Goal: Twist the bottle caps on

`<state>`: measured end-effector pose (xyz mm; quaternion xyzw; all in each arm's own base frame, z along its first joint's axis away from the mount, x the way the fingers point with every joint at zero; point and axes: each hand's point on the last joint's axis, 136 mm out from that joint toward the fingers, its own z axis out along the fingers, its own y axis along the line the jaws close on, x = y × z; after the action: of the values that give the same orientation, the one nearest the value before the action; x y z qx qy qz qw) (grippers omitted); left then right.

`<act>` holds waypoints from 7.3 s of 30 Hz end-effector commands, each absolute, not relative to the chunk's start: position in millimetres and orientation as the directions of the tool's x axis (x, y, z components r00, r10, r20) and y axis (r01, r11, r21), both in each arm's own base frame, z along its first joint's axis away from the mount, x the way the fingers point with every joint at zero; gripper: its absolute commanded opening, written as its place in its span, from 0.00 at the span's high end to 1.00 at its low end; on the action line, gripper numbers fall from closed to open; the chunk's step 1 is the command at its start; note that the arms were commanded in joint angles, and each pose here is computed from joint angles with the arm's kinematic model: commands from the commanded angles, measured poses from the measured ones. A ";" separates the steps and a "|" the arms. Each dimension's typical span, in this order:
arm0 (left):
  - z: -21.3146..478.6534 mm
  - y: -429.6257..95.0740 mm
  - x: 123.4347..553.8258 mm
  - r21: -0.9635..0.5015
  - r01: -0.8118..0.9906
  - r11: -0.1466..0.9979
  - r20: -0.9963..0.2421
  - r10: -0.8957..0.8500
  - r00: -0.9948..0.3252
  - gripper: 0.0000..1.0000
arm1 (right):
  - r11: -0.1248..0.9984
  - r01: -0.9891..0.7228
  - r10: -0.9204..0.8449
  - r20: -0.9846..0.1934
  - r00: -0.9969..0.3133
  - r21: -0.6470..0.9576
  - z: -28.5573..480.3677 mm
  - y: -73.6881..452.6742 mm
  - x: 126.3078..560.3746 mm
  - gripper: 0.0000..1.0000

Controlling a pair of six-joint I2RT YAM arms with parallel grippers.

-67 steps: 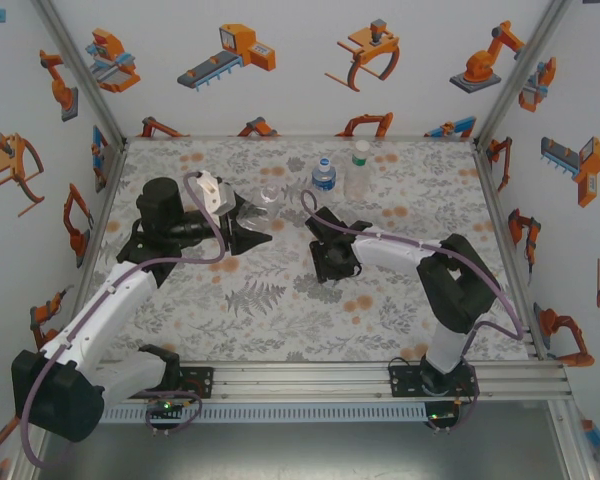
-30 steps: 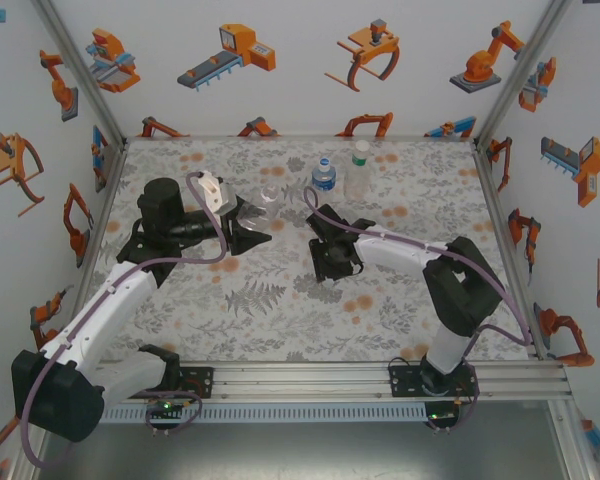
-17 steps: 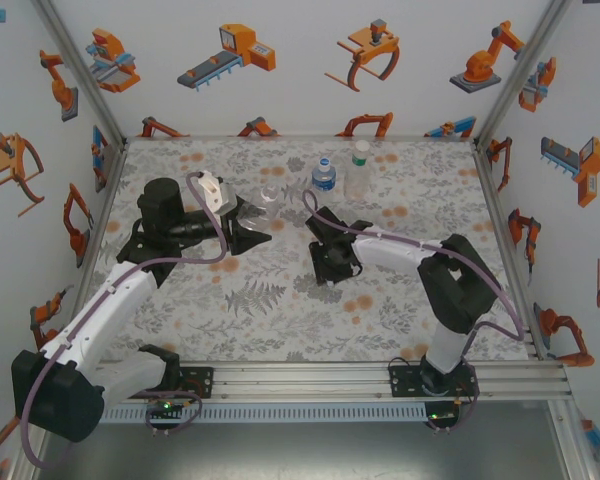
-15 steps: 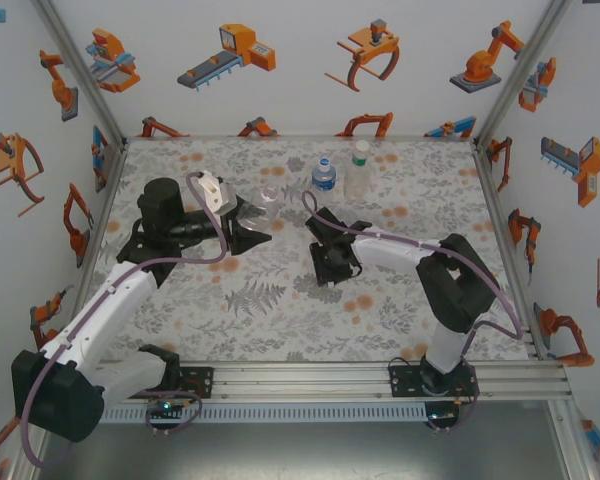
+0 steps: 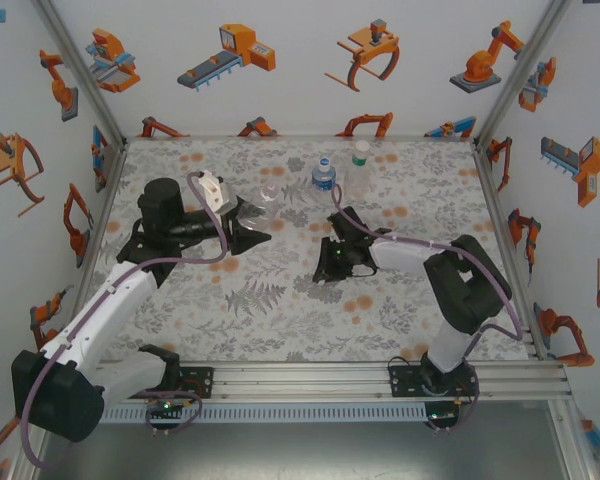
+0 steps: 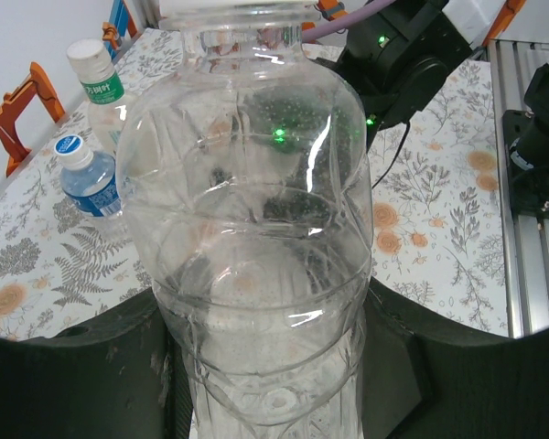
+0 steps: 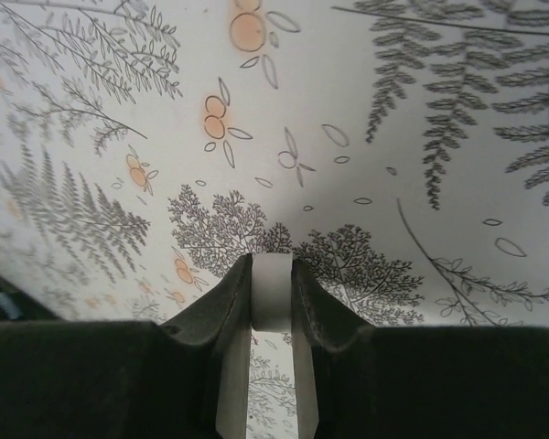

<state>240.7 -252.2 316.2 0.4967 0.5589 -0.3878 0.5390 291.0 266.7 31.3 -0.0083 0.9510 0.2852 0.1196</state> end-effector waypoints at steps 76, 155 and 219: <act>319.5 -252.6 240.1 0.119 0.973 0.200 -0.985 0.148 0.090 1.00 | 0.979 -0.183 -0.147 -0.310 -0.939 0.090 34.2 263.4 283.8 0.62; 235.5 -282.3 160.4 0.372 0.908 -0.192 -0.764 0.492 0.417 1.00 | -0.059 -0.897 -0.282 -0.855 0.436 -0.438 335.1 300.4 131.8 0.94; 257.0 -285.6 160.2 0.396 0.908 -0.137 -0.810 0.412 0.416 1.00 | 0.366 -0.037 0.449 -0.211 -0.868 0.930 273.1 303.3 217.1 1.00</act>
<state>177.6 -261.9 211.7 0.6991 0.5577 -0.2162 0.3919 209.3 301.7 285.1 -0.0073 0.7989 0.5228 0.2972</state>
